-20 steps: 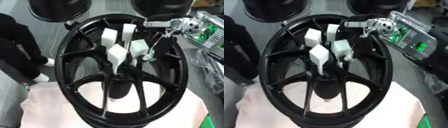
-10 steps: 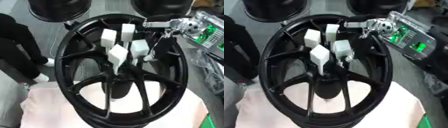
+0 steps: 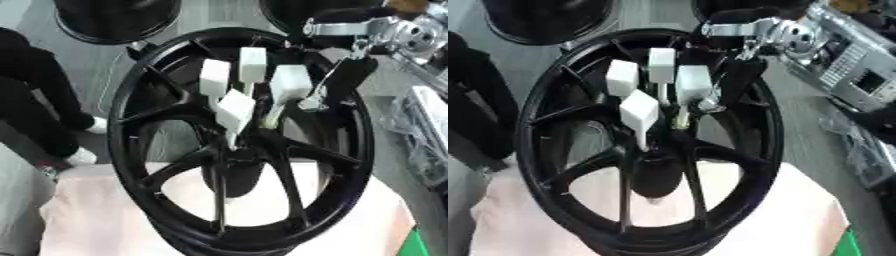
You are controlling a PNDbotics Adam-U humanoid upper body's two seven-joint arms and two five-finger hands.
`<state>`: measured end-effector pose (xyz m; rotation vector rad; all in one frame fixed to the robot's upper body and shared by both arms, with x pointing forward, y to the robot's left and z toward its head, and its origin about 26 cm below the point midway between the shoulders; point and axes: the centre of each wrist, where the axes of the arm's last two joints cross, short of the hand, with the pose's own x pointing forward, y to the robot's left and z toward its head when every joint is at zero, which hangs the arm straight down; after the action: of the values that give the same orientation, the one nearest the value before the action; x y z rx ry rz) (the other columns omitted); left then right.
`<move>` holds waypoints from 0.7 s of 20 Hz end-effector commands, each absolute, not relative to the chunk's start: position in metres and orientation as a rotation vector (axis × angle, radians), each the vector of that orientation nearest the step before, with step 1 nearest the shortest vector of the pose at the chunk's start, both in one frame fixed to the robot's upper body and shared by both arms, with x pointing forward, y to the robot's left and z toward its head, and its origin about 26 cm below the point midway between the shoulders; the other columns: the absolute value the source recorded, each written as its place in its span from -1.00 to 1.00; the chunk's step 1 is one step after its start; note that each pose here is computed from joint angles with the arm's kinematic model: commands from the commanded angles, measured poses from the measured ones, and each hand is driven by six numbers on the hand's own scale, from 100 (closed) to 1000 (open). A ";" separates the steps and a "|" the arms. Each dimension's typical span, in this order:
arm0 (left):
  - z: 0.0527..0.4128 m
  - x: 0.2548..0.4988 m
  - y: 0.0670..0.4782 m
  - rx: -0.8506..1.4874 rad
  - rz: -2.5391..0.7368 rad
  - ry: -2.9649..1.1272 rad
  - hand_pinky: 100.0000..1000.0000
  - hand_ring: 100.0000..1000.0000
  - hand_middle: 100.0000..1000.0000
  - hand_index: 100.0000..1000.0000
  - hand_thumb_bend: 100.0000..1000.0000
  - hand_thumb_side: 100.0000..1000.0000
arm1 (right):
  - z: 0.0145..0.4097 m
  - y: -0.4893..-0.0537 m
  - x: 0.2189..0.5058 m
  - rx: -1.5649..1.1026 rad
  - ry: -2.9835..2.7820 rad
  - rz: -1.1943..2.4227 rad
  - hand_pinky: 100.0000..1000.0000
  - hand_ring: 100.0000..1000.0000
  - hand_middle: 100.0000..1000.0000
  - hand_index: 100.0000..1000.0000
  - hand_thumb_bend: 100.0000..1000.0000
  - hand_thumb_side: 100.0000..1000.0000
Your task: Pull the pin out of the wheel hub.
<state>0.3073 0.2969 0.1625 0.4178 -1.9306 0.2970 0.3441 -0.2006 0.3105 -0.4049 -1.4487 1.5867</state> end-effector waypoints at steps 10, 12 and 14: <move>0.174 0.306 0.300 0.435 0.297 -1.970 0.30 0.37 0.32 0.45 -0.59 0.46 | 0.347 -0.324 0.315 -0.726 -1.600 1.072 0.44 0.04 -0.31 0.08 -0.32 -1.00; 0.174 0.306 0.301 0.438 0.303 -1.970 0.30 0.37 0.32 0.45 -0.59 0.46 | 0.341 -0.359 0.317 -0.818 -1.573 0.919 0.44 0.04 -0.31 0.08 -0.32 -1.00; 0.174 0.306 0.301 0.441 0.308 -1.970 0.30 0.37 0.32 0.45 -0.59 0.46 | 0.331 -0.395 0.319 -0.912 -1.533 0.769 0.44 0.05 -0.28 0.11 -0.28 -1.00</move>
<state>0.3073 0.2983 0.1632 0.4259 -1.9332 0.3093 0.3245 -0.3750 0.3062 -0.7957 -1.5024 0.8495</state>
